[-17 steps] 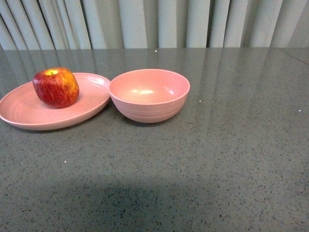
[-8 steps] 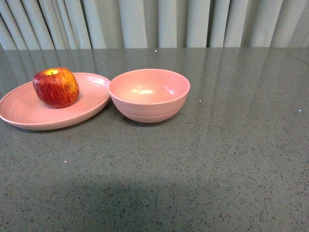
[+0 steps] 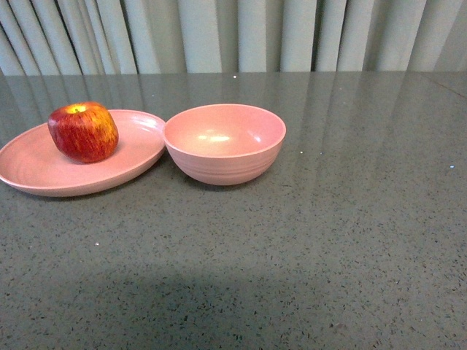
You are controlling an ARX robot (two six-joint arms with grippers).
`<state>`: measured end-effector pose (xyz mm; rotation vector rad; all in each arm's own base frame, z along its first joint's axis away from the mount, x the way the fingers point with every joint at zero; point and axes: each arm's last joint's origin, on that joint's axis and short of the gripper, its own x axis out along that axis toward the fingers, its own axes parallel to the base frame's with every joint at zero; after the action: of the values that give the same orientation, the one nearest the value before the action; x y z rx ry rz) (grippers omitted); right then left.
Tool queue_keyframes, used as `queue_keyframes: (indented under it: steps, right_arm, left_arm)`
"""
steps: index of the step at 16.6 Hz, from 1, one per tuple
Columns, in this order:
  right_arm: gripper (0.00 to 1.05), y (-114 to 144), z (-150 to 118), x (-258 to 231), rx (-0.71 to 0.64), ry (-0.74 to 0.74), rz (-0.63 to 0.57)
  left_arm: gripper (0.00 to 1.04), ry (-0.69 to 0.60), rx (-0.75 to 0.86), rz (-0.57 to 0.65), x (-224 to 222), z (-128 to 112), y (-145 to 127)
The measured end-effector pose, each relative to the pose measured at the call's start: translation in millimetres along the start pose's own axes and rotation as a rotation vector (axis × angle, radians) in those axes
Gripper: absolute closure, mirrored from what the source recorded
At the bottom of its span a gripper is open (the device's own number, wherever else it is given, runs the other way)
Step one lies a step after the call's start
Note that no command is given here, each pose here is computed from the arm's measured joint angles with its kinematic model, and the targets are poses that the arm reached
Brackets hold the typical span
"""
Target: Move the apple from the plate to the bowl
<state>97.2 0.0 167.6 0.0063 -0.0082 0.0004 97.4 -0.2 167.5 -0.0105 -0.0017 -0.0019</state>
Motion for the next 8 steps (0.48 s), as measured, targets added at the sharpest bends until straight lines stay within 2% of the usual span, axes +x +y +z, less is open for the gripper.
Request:
queue_keyframes:
  steps: [8]
  right_arm:
    - [1.03,0.0,-0.4,0.0,0.000,0.004,0.000]
  left_arm:
    - [0.07,0.000,0.000,0.000,0.0,0.0,0.0]
